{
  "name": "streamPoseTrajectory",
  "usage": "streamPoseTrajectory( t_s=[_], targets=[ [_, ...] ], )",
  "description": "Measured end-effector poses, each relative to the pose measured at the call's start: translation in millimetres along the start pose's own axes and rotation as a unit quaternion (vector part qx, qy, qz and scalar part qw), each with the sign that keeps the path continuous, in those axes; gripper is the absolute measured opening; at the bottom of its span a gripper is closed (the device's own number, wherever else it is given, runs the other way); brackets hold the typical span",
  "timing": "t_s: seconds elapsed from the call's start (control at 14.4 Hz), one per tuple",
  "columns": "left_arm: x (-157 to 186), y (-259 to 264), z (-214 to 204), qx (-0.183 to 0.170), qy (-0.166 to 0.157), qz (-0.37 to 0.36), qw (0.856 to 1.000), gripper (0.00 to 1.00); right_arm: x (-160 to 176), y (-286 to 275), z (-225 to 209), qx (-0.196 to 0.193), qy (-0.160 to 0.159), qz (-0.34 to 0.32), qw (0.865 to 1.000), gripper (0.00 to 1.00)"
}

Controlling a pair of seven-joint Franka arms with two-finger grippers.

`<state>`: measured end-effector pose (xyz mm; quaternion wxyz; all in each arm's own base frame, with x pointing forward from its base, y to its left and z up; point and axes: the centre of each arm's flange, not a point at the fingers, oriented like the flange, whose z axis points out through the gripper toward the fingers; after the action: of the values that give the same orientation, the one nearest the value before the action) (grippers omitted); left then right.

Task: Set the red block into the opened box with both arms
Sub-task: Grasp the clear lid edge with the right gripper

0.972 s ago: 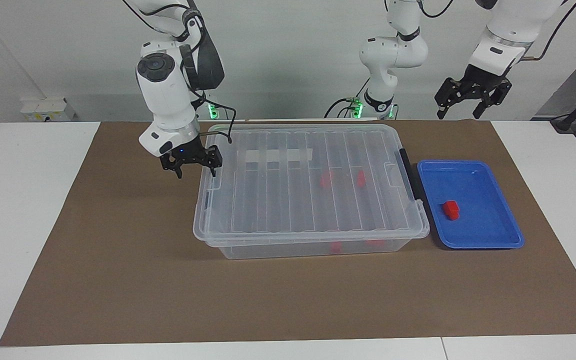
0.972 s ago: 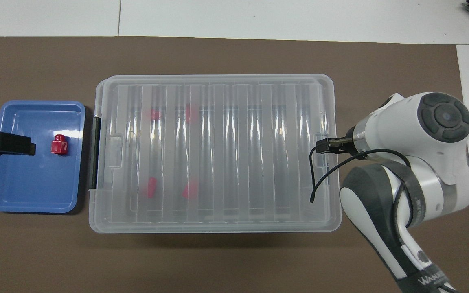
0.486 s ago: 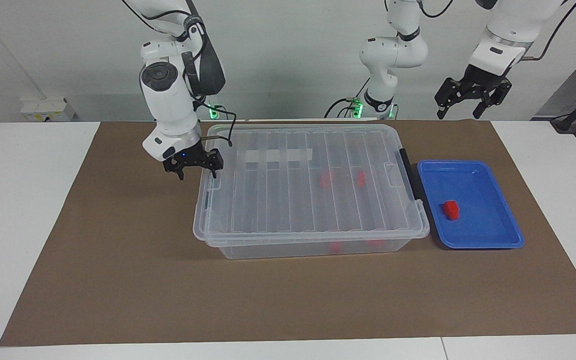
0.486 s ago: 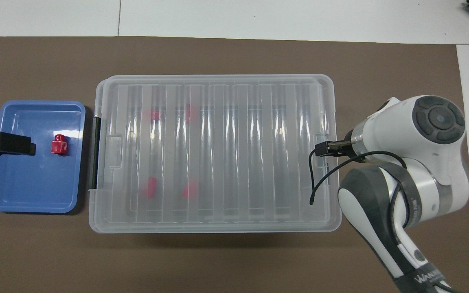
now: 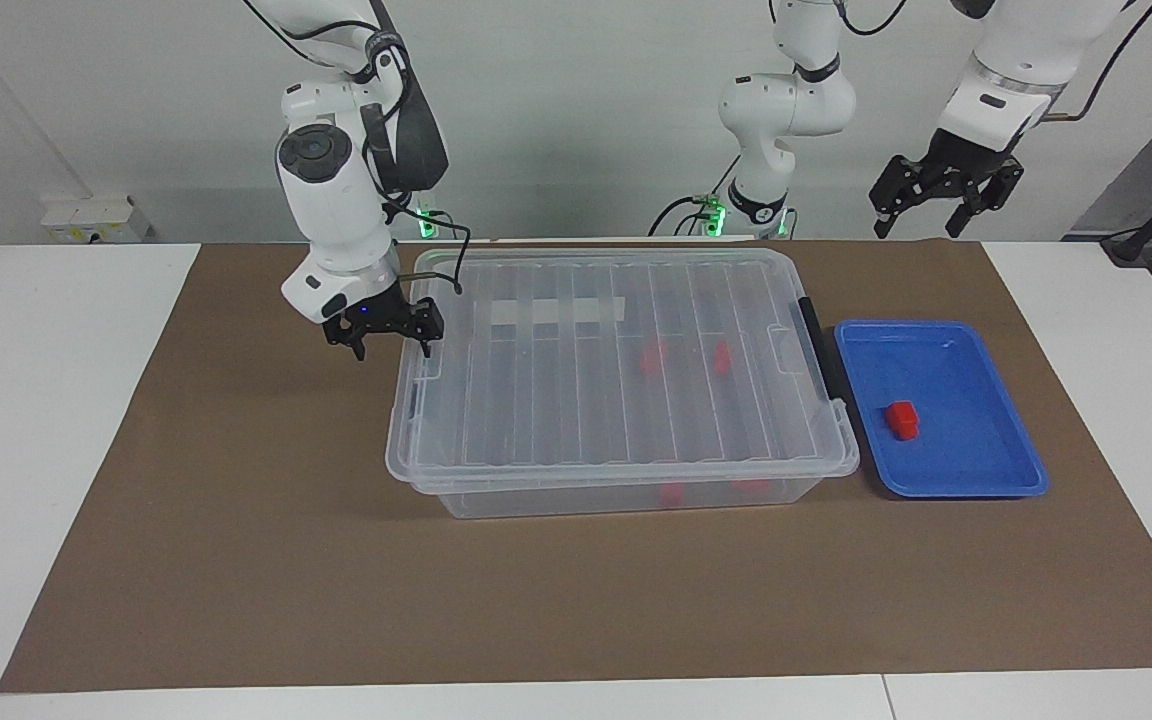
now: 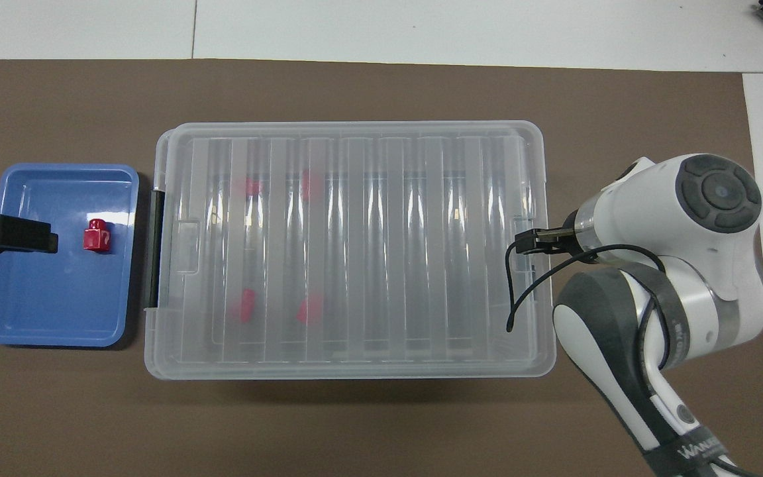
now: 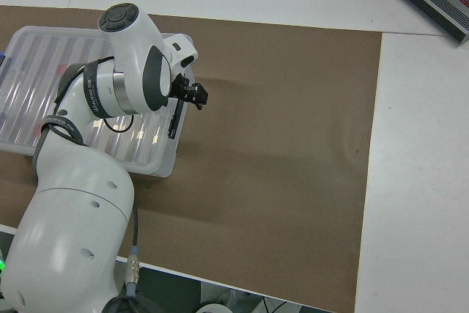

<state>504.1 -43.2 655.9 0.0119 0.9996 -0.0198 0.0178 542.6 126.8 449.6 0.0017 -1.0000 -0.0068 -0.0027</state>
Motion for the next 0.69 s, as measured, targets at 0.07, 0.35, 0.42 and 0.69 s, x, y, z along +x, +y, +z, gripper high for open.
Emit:
streamPoseTrajectory(
  t_s=[0.07,0.35,0.42,0.69],
  targets=[
    [0.0,0.0,0.0,0.0,0.0,0.0,1.0,1.0,0.1,0.3,0.0,0.0,0.0,0.0,1.0,1.0],
    [0.0,0.0,0.0,0.0,0.0,0.0,1.0,1.0,1.9,8.5,-0.3,0.0,0.0,-0.004,1.0,1.0],
    [0.0,0.0,0.0,0.0,0.0,0.0,1.0,1.0,3.2,14.3,-0.5,0.0,0.001,-0.003,1.0,1.0],
    [0.0,0.0,0.0,0.0,0.0,0.0,1.0,1.0,6.2,32.0,-0.4,-0.001,0.001,0.001,1.0,1.0]
  ],
)
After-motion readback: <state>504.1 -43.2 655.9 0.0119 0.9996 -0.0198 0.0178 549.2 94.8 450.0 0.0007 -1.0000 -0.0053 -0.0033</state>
